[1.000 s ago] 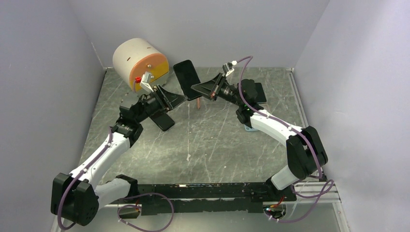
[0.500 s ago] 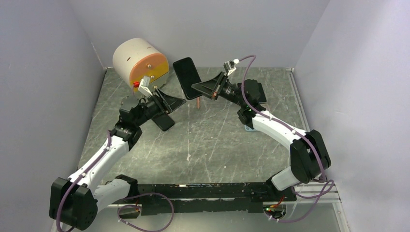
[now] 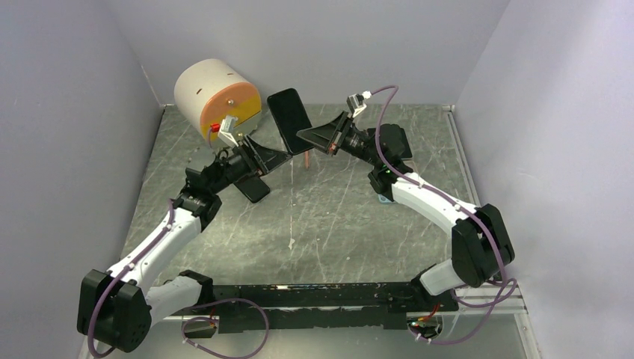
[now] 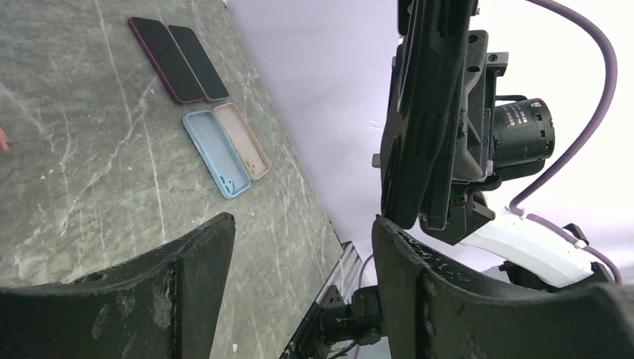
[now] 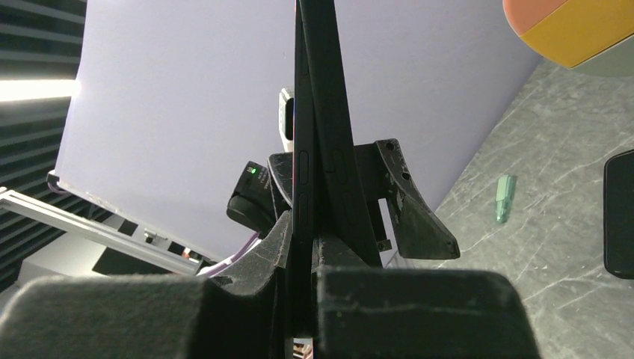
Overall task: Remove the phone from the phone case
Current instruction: Remove the phone case from the phone.
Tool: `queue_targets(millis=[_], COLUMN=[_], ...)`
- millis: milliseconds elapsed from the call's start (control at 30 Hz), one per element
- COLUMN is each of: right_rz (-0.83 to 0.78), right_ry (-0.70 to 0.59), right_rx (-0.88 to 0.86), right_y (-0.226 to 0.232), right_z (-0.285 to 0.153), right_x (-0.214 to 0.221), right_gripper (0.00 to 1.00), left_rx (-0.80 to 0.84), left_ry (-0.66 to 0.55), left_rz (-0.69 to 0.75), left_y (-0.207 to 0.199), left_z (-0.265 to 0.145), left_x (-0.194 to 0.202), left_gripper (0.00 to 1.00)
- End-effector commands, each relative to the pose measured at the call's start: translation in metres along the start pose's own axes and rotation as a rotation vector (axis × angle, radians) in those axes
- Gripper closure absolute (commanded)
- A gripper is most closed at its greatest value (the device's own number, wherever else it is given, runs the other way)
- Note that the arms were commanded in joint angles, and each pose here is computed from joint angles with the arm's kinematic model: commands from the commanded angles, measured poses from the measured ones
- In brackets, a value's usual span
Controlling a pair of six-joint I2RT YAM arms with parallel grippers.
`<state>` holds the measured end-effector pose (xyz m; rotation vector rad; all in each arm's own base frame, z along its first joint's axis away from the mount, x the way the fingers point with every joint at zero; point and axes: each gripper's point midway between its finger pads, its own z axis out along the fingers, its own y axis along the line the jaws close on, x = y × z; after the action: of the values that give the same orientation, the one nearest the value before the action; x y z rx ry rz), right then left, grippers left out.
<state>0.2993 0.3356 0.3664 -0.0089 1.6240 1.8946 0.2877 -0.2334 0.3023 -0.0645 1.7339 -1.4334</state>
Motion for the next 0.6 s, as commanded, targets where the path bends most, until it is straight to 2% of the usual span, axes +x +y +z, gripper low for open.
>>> queue_targets(millis=[0,167,567], right_rz=[-0.106,-0.111,-0.123], right_ry=[-0.045,-0.047,-0.049], right_rx=[-0.127,-0.125,-0.113], right_y=[0.047,0.047,0.046], right_z=[-0.006,-0.005,-0.007], right_x=[-0.008,-0.009,-0.009], right_gripper=[1.00,1.00,1.00], left_rx=[0.119,0.119,0.178], left_ry=[0.008,0.044,0.082], left_rz=[0.075,0.075,0.082], left_y=[-0.036,-0.034,-0.045], left_z=[0.001,0.002,0.006], left_x=[-0.009,-0.001,0.003], left_gripper=[0.27,0.24,0.25])
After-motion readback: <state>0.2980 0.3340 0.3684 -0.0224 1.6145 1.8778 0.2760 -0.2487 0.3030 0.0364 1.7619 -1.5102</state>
